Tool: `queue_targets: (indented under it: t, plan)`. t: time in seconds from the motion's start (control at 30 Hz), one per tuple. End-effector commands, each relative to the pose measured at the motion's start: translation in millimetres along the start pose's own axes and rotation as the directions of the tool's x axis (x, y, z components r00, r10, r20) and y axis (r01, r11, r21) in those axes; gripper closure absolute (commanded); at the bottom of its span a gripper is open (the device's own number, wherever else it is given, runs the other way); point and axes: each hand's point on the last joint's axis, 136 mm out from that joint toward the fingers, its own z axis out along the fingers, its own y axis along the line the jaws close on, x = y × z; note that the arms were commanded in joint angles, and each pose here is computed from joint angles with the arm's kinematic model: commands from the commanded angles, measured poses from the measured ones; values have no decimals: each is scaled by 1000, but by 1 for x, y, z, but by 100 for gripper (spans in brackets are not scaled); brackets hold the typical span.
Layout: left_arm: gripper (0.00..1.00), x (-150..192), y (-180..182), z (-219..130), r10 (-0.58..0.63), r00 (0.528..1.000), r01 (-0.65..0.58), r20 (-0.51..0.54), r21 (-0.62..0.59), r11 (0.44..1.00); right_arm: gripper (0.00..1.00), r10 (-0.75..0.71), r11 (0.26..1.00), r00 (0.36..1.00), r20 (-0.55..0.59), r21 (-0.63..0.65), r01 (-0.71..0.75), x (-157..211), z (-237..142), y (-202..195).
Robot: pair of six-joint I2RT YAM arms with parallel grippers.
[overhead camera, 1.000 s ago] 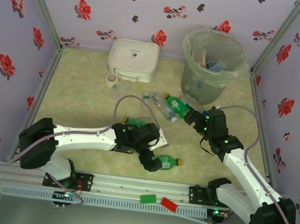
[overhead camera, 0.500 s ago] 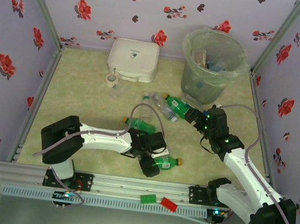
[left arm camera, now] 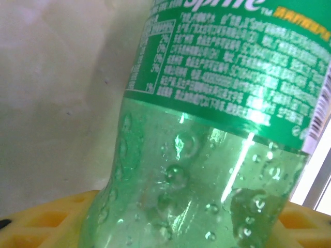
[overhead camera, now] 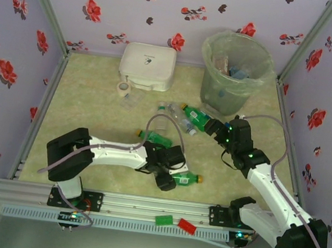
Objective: Put the plastic bottles in the bin
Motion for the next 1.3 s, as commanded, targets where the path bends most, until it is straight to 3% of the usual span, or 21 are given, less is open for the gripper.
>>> queue_targets:
  t: [0.0,0.13,0.3,0.4,0.5,0.6,0.77,0.9,1.1,1.17,1.27]
  plan:
    - [43,-31,14,-26,-21,979,40,205,-88,995,0,7,996,999,46,-86,-3,-20,-9,27]
    - [40,-62,43,-62,-102,893,189,438,-160,969,1,-25,973,999,47,-229,35,-34,-23,66]
    - [41,-93,82,-111,-271,664,433,697,-63,899,0,-7,912,994,108,-407,51,-51,-44,105]
    - [41,-100,103,-132,-347,543,521,764,17,853,0,3,865,994,105,-499,50,-52,-54,122]
    - [41,-102,121,-143,-407,469,585,784,70,808,0,6,809,996,87,-586,47,-46,-63,137]
    - [42,-104,129,-146,-440,438,607,784,104,788,0,8,768,997,78,-639,44,-39,-69,145]
    - [42,-111,125,-149,-463,442,588,768,142,797,0,-98,706,995,23,-703,86,-8,-73,167]
    - [42,-115,120,-155,-475,427,568,770,180,803,1,-176,706,984,-9,-698,120,13,-62,178]
    - [42,-118,114,-169,-474,381,534,794,229,814,6,-183,720,983,-25,-685,116,18,-41,186]
    - [42,-119,112,-172,-474,374,521,797,242,818,12,-177,710,984,-30,-696,107,20,-37,191]
    - [42,-119,109,-173,-468,381,504,798,245,828,29,-168,690,984,-52,-719,80,23,-31,200]
